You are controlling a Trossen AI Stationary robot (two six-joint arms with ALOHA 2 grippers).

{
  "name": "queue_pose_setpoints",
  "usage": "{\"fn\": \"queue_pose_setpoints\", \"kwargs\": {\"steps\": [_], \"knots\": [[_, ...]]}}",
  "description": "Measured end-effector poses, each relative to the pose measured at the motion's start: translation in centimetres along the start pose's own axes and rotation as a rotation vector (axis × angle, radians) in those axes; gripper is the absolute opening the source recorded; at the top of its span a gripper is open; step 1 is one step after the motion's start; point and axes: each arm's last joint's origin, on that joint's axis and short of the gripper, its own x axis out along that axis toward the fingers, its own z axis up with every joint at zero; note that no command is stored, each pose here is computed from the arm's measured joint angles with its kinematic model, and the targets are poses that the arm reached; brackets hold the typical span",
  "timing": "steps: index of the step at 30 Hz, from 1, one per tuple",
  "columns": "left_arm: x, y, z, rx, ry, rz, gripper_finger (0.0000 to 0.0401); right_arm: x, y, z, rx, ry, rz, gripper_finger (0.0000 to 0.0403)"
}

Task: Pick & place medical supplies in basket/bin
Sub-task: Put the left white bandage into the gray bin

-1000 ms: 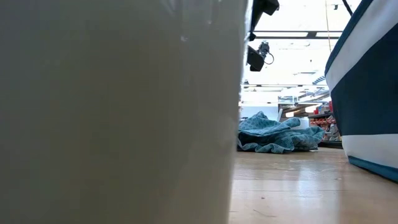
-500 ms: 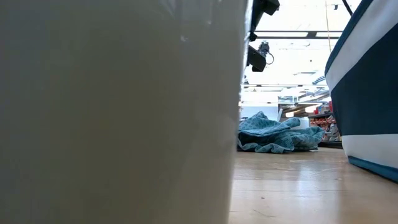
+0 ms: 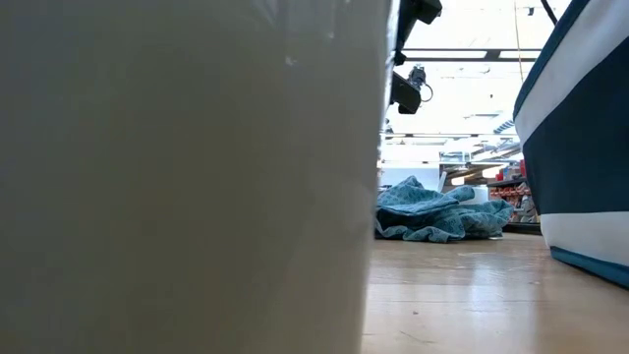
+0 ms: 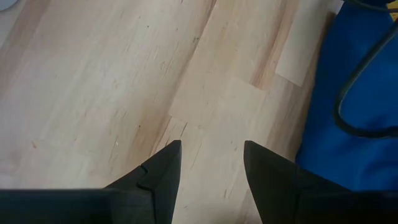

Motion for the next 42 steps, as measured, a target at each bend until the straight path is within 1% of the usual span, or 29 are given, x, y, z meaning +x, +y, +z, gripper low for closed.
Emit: {"fn": "queue_pose_setpoints", "kwargs": {"steps": [4, 5, 13, 17, 21, 25, 29, 32, 35, 38, 42], "knots": [[0.0, -0.4, 0.4, -0.010, 0.029, -0.004, 0.0049, 0.0, 0.0, 0.0, 0.000, -0.003, 0.004, 0.0181], [0.0, -0.5, 0.5, -0.014, 0.035, -0.001, 0.0039, 0.0, 0.0, 0.0, 0.000, -0.004, 0.005, 0.0181], [-0.5, -1.3, 1.6, -0.066, 0.104, 0.035, 0.0039, 0.0, 0.0, 0.1, -0.005, -0.008, 0.004, 0.0181], [-1.9, -1.4, 2.3, -0.144, 0.060, 0.032, 0.0039, 0.0, 0.0, 0.1, -0.007, -0.013, 0.002, 0.0181], [-3.9, -1.7, 2.7, -0.216, -0.097, 0.015, 0.0039, 0.0, 0.0, 0.1, -0.006, -0.015, 0.005, 0.0181], [-5.8, -2.4, 2.3, -0.300, -0.255, 0.001, 0.0039, 0.0, 0.0, 0.1, -0.007, -0.022, 0.020, 0.0181], [-8.1, -2.9, 1.9, -0.393, -0.462, 0.034, 0.0039, 0.0, 0.1, 0.2, -0.007, -0.030, 0.038, 0.0181], [-10.1, -3.0, 1.8, -0.449, -0.644, 0.093, 0.0039, 0.0, 0.1, 0.2, -0.007, -0.032, 0.043, 0.0181], [-11.9, -3.1, 1.5, -0.503, -0.782, 0.172, 0.0039, 0.0, 0.1, 0.2, -0.006, -0.033, 0.048, 0.0181], [-13.5, -3.3, 1.1, -0.541, -0.893, 0.246, 0.0039, 0.0, 0.2, 0.1, -0.005, -0.036, 0.063, 0.0181], [-15.0, -3.6, 0.5, -0.608, -0.979, 0.338, 0.0039, 0.0, 0.2, 0.2, -0.005, -0.044, 0.080, 0.0181]]}}
